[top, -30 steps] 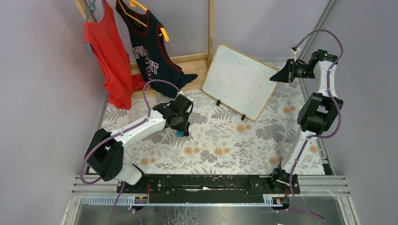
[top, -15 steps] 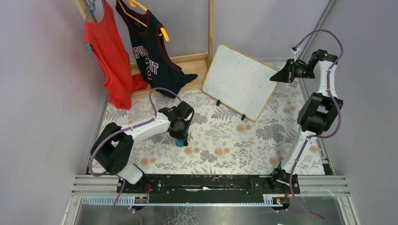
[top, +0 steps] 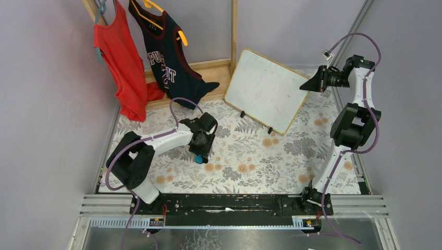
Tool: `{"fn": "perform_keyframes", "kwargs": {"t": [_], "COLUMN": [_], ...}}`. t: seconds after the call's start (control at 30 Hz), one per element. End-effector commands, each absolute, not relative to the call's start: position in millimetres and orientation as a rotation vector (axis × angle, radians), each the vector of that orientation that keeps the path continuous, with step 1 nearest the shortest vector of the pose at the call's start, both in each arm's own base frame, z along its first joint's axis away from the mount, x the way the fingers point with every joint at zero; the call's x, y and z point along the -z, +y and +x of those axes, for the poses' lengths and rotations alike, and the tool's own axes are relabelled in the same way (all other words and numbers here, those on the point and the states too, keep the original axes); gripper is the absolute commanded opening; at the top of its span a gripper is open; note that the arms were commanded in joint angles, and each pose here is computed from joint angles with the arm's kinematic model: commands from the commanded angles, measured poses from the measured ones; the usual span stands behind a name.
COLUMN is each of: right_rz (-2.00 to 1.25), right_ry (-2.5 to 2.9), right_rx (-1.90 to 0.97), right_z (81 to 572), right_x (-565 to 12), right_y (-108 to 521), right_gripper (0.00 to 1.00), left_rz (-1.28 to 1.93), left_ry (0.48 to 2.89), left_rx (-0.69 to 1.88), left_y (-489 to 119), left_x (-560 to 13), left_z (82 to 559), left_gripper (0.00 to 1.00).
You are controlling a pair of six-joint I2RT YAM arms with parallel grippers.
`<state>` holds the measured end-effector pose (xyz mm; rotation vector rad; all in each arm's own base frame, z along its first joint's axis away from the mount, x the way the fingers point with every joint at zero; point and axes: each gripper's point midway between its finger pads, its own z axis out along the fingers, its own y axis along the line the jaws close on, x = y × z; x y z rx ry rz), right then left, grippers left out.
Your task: Erase the whiteboard
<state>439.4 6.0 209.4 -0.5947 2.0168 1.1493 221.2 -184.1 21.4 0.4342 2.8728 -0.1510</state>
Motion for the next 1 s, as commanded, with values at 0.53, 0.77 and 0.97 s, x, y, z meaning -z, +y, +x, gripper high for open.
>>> {"fn": "perform_keyframes", "kwargs": {"t": [0.53,0.77,0.97], "right_rz": [-0.664,-0.665,-0.683], "right_ry": [2.166,2.167,2.158], "right_rx": [-1.069,-1.069,-1.063], "right_z": [434,434,431], "right_x": [-170,-169,-173], "right_y": [1,1,2], "right_gripper": [0.07,0.29,0.52], "left_rz": [0.239,0.187,0.149], "left_ry": [2.640,2.549,2.509], "left_rx": [0.153,0.167,0.158], "left_y": [-188,-185,-182], "left_x": [-83,-110,-119], "left_z": [271,284,291], "left_gripper": [0.68,0.69,0.69]}}
